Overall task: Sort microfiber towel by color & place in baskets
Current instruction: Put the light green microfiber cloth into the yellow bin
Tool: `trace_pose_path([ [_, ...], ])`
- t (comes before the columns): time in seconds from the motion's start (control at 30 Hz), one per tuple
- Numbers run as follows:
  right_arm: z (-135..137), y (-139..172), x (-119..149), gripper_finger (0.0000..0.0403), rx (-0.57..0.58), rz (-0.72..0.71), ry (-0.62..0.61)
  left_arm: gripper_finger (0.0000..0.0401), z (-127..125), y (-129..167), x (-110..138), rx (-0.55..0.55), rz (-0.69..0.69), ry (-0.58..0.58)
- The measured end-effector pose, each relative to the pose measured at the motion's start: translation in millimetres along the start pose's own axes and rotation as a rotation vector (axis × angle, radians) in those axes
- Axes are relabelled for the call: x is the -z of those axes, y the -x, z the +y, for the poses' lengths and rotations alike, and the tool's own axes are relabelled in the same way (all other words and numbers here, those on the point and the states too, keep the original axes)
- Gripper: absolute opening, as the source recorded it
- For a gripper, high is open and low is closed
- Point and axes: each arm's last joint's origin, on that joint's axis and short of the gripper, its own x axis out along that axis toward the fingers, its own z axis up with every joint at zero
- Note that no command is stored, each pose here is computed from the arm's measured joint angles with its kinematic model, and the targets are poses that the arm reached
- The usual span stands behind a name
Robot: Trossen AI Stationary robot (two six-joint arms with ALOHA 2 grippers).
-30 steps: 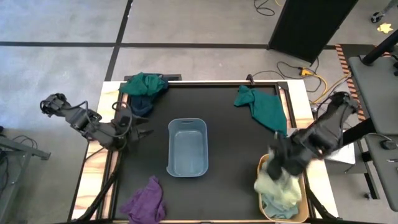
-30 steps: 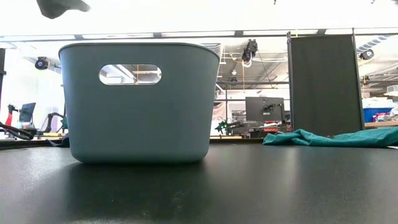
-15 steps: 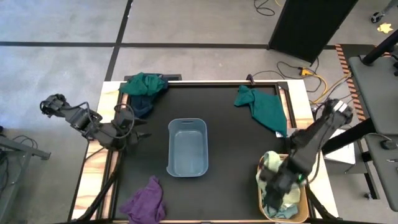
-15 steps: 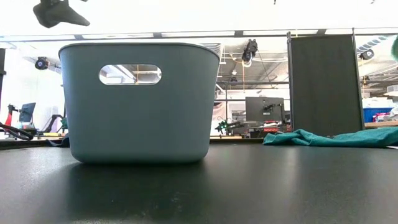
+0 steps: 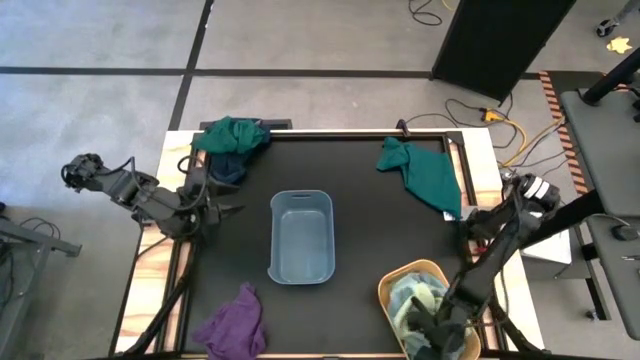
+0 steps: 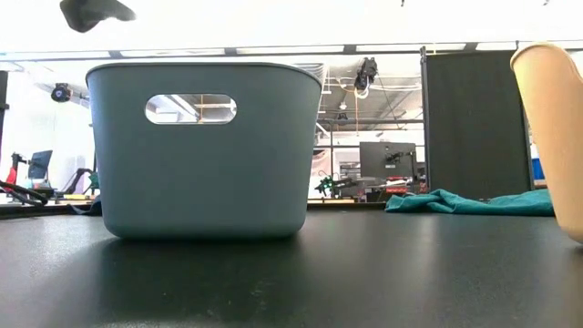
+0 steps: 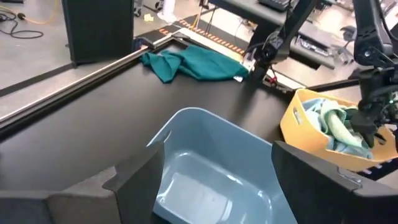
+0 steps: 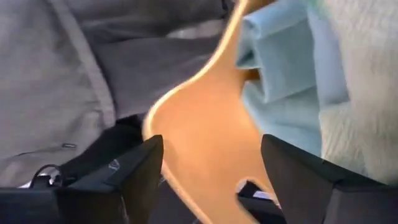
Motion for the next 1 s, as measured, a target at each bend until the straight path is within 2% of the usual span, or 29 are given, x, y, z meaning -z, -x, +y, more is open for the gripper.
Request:
trace_pose_path([
  [0.13,8,24,7,0.0246,-0.058,-0.096,0.024,0.0281,-1,-1,-1,0.003,-0.014,0.017],
  [0.37,27,77,17,0.0238,-0.292,-0.346,0.087,0.0281,-6,-1,-6,0.032,-0.055,0.071],
  [0.57,41,85,20,0.0237,-0.601,-0.355,0.171,0.0281,-8,-2,-8,0.054,-0.060,0.110],
  [0.63,40,83,19,0.0232,-0.655,-0.356,0.191,0.0281,-8,-2,-7,0.059,-0.054,0.120],
  [0.73,42,87,20,0.0226,-0.676,-0.392,0.244,0.0281,-10,-4,-6,0.068,-0.039,0.128],
  [0.83,41,95,22,0.0222,-0.667,-0.418,0.242,0.0281,-11,-5,-6,0.068,-0.032,0.124],
  [1.0,44,117,28,0.0221,-0.532,-0.490,0.228,0.0281,-12,-7,-5,0.063,-0.026,0.133],
])
